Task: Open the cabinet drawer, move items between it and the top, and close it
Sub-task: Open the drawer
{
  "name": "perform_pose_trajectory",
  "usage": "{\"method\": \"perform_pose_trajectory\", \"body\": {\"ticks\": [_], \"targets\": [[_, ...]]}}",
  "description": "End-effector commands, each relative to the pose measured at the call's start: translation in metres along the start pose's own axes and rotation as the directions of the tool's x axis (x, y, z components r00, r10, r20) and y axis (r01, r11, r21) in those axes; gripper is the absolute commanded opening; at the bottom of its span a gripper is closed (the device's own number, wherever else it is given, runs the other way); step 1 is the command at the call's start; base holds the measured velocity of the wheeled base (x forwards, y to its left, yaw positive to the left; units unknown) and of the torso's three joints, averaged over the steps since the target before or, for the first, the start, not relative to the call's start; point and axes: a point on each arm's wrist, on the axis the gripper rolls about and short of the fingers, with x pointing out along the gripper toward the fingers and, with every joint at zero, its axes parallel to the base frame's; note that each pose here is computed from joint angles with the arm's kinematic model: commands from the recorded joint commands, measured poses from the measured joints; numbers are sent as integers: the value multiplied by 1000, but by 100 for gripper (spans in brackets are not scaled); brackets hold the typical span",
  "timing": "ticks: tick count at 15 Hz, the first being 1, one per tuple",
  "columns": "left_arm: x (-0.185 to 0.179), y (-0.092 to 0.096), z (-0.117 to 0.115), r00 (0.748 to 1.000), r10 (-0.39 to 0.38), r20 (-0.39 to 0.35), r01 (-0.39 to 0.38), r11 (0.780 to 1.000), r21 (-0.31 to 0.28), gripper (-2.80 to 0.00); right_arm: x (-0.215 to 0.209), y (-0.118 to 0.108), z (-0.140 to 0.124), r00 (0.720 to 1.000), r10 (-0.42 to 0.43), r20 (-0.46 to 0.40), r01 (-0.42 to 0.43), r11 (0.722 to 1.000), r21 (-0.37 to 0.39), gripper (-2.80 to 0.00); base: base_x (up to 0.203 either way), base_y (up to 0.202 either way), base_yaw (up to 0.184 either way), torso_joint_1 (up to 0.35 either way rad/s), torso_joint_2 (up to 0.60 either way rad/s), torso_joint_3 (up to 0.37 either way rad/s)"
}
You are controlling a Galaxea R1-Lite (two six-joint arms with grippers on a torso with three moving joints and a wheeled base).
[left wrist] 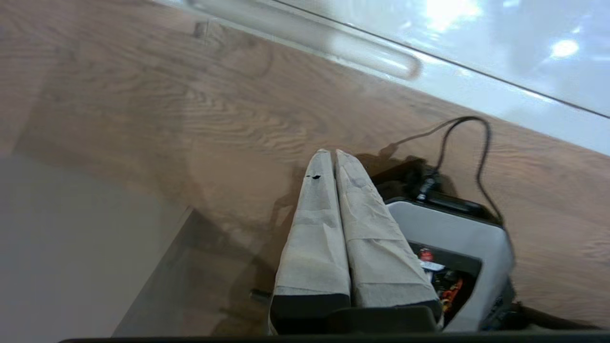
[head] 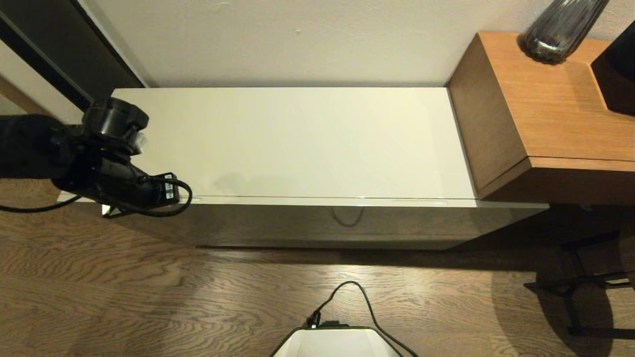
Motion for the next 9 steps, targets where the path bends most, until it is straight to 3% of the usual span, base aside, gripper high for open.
{"method": "perform_pose_trajectory", "body": {"ticks": [1, 9], "targets": [[35, -4, 2, 1000, 10, -7, -10, 1000, 5, -280, 0, 0, 0, 1000, 1, -1, -1, 1000, -1, -280, 0, 0, 0, 0, 0, 0], [50, -10, 13, 1000, -1, 29, 1, 1000, 15, -280, 0, 0, 0, 1000, 1, -1, -1, 1000, -1, -280, 0, 0, 0, 0, 0, 0]]}}
